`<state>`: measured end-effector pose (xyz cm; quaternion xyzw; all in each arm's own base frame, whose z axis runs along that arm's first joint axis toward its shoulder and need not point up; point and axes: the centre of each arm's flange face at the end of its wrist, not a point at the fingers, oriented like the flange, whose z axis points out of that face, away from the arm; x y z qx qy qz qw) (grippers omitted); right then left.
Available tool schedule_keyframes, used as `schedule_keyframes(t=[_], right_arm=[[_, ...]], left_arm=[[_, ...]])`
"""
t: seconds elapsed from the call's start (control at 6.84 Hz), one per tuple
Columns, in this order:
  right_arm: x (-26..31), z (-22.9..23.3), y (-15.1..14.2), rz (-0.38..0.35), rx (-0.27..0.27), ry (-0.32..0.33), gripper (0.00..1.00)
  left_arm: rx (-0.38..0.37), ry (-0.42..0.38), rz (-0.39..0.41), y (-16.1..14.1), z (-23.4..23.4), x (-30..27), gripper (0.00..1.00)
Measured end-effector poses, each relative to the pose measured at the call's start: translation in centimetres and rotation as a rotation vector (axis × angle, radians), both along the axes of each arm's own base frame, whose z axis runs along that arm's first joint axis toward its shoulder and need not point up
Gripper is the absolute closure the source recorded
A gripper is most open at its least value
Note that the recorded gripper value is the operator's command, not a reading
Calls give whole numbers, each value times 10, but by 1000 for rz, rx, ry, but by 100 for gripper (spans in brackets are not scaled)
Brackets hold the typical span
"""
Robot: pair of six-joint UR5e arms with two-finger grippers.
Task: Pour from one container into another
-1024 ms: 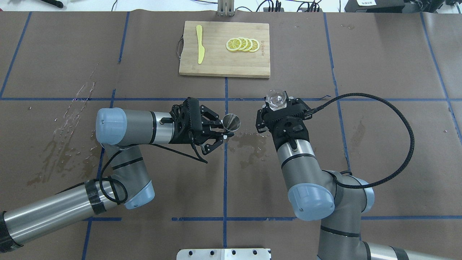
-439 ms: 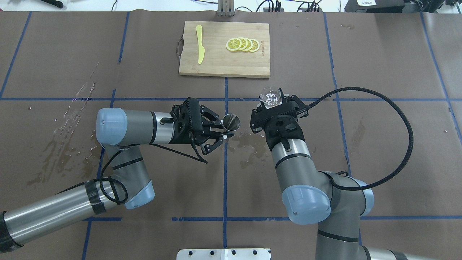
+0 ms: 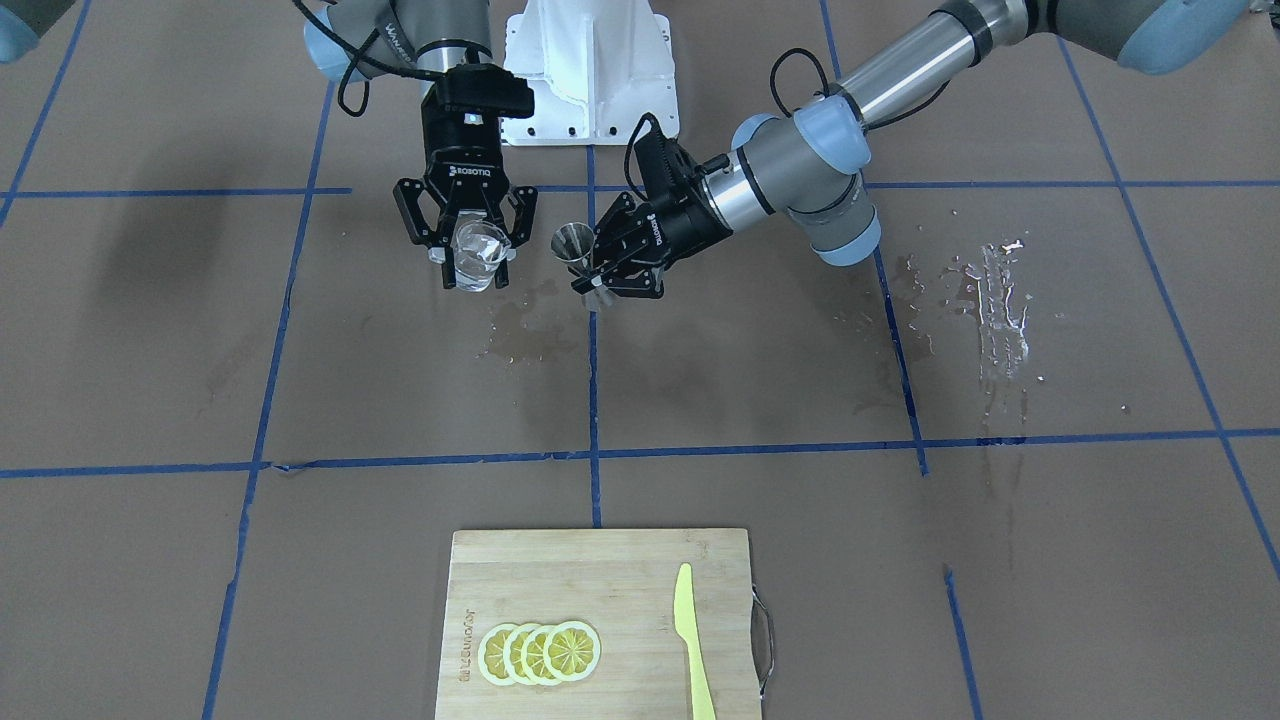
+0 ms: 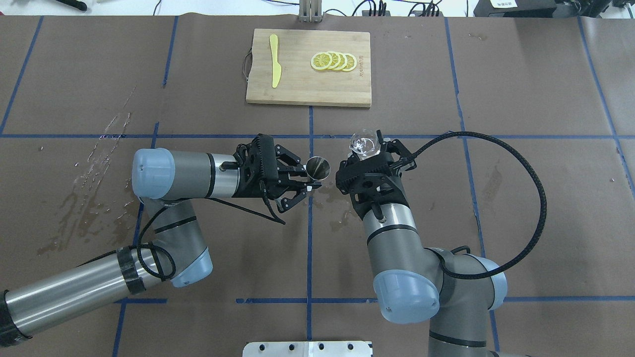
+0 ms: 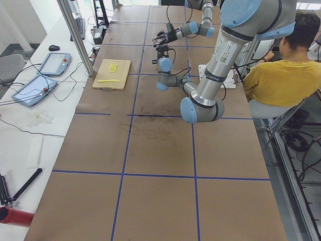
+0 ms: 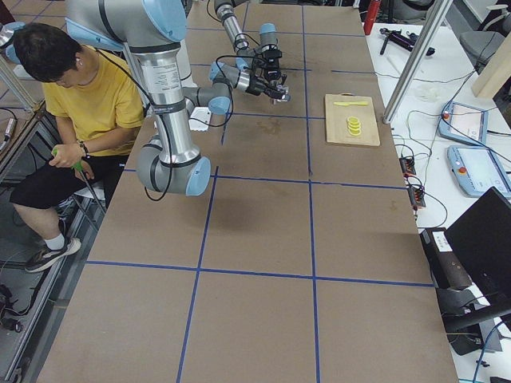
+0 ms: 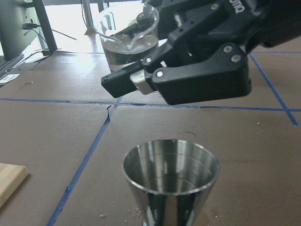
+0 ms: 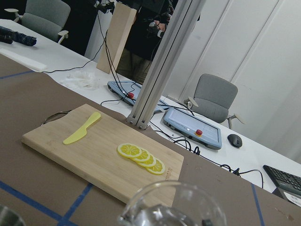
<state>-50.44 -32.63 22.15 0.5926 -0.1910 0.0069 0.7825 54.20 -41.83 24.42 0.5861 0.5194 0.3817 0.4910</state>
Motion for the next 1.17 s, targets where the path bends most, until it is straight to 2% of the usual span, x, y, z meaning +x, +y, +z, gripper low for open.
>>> schedule_keyframes(t=[0.44,1.17], right_arm=[[-12,-11,17,3,33,55,100],[-24,-31,17,2,28,152,100]], left_arm=[[0,1,0,0,0,0,100],[0,1,-1,0,0,0,100]])
